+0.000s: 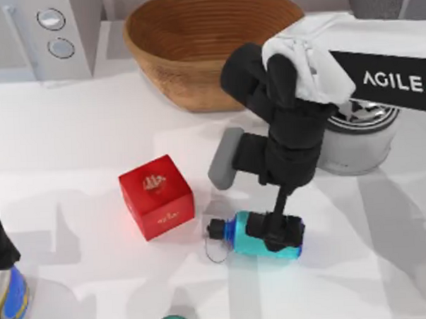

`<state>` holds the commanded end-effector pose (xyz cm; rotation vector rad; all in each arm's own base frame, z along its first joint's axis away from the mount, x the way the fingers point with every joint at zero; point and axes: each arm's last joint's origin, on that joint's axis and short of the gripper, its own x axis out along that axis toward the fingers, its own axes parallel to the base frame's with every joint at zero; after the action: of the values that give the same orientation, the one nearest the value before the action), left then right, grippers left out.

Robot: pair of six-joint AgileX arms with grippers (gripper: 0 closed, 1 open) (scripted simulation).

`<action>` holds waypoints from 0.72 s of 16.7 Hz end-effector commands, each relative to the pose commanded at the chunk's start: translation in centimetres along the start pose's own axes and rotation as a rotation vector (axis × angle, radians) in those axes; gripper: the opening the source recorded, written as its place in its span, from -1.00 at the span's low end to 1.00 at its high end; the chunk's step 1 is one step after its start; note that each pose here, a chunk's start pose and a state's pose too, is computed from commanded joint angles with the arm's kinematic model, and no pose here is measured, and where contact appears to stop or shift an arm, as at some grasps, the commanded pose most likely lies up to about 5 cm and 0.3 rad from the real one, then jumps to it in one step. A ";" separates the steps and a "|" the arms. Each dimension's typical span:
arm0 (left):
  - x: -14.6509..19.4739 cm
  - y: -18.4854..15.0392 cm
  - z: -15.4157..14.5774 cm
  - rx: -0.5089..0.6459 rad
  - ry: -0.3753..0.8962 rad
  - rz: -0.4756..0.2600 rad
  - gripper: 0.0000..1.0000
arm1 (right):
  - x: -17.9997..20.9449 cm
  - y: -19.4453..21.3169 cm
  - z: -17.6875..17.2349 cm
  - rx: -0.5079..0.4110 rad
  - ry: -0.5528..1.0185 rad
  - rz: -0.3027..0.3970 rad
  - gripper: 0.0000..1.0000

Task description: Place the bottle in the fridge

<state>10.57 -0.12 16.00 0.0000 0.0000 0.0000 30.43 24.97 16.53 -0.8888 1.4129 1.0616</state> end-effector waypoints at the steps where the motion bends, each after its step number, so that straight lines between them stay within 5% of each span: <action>1: 0.0 0.0 0.0 0.000 0.000 0.000 1.00 | 0.1 0.3 1.1 -0.038 0.011 0.001 1.00; 5: 0.0 0.0 0.0 0.000 0.000 0.000 1.00 | -0.4 1.6 3.4 -0.136 0.022 -0.012 1.00; 12: 0.0 0.0 0.0 0.000 0.000 0.000 1.00 | 0.1 1.5 3.4 -0.136 0.023 -0.012 1.00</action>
<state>10.57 -0.12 16.00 0.0000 0.0000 0.0000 30.06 28.68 16.62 -1.0089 1.3655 1.1524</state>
